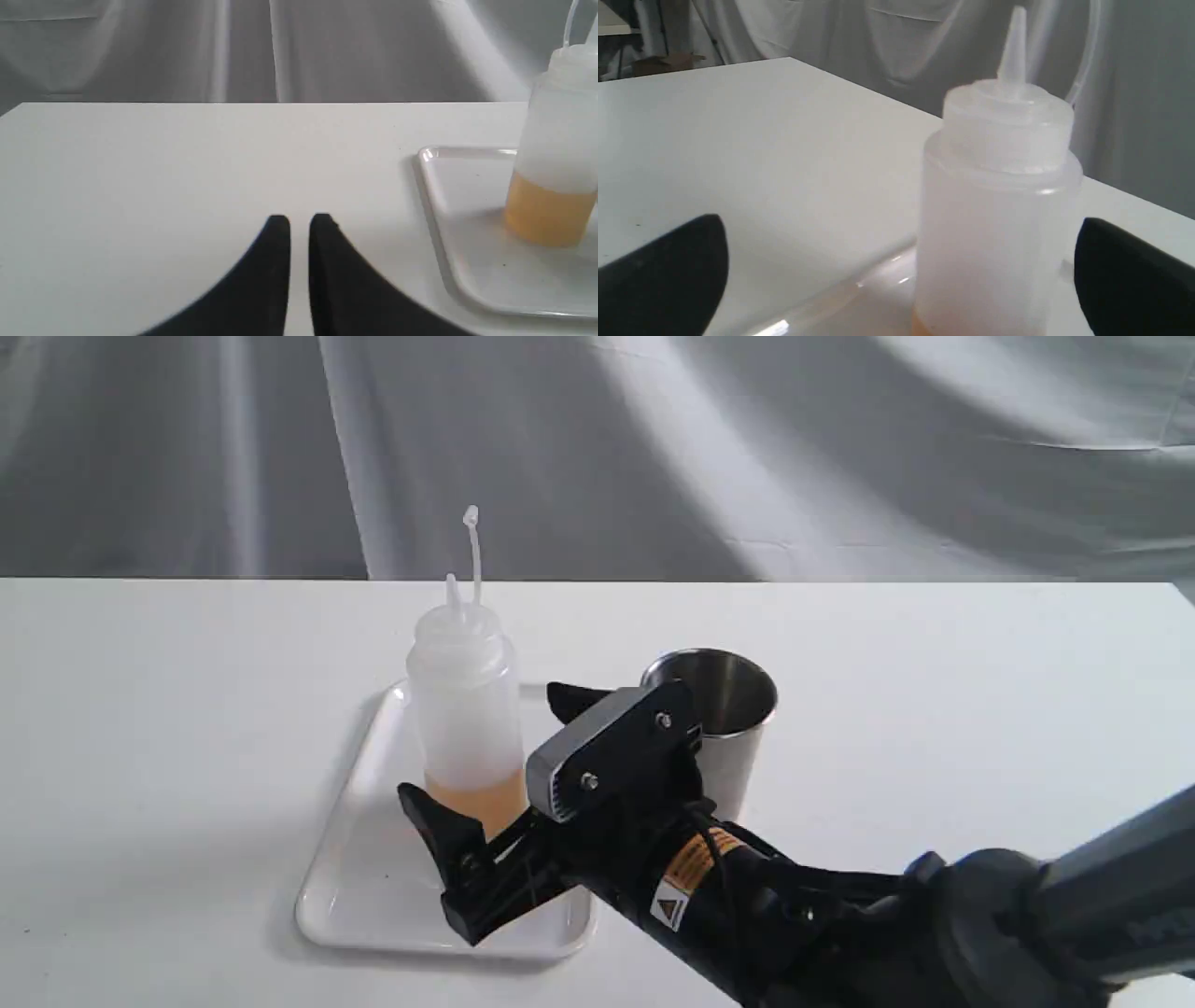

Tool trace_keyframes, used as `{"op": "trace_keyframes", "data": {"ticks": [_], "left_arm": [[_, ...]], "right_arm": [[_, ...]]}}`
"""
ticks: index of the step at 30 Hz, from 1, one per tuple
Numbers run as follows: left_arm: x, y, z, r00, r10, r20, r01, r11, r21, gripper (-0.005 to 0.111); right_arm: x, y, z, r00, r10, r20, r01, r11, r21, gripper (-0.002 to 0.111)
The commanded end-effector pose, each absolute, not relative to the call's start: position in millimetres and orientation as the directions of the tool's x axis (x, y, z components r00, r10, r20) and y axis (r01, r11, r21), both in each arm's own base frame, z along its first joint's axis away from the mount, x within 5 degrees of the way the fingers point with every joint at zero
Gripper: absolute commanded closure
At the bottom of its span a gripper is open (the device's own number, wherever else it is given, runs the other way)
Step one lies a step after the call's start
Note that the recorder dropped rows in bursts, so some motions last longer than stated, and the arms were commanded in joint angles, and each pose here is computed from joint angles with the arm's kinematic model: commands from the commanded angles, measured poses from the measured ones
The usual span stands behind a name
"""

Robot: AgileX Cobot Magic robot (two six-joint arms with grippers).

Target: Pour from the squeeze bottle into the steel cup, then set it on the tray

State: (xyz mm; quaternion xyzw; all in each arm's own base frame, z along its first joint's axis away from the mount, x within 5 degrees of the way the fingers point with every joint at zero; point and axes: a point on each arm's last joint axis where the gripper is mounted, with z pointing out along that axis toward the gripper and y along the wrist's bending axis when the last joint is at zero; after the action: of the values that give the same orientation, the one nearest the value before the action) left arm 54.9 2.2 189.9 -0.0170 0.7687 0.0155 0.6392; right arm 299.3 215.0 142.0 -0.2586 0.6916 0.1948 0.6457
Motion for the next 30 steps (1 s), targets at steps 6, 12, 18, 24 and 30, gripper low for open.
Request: {"op": "trace_keyframes", "data": {"ticks": [6, 12, 18, 24, 30], "left_arm": [[55, 2, 189, -0.177, -0.008, -0.984, -0.044, 0.999, 0.0, 0.098], [55, 2, 189, -0.177, -0.008, -0.984, -0.044, 0.999, 0.0, 0.098], [55, 2, 189, -0.177, -0.01, -0.984, -0.045, 0.999, -0.002, 0.098], [55, 2, 189, -0.177, -0.01, -0.984, -0.045, 0.999, -0.002, 0.098], [55, 2, 189, -0.177, -0.006, -0.984, -0.044, 0.999, 0.002, 0.098]], "right_arm": [[259, 208, 188, 0.062, -0.06, -0.996, -0.655, 0.751, -0.086, 0.003], [226, 200, 213, 0.103, -0.019, -0.994, -0.684, 0.725, -0.085, 0.003], [185, 190, 237, 0.149, 0.047, -0.988, -0.724, 0.685, -0.077, 0.003], [142, 177, 255, 0.19, 0.116, -0.975, -0.781, 0.619, -0.079, 0.003], [105, 160, 259, 0.193, 0.15, -0.97, -0.834, 0.546, -0.081, 0.003]]}}
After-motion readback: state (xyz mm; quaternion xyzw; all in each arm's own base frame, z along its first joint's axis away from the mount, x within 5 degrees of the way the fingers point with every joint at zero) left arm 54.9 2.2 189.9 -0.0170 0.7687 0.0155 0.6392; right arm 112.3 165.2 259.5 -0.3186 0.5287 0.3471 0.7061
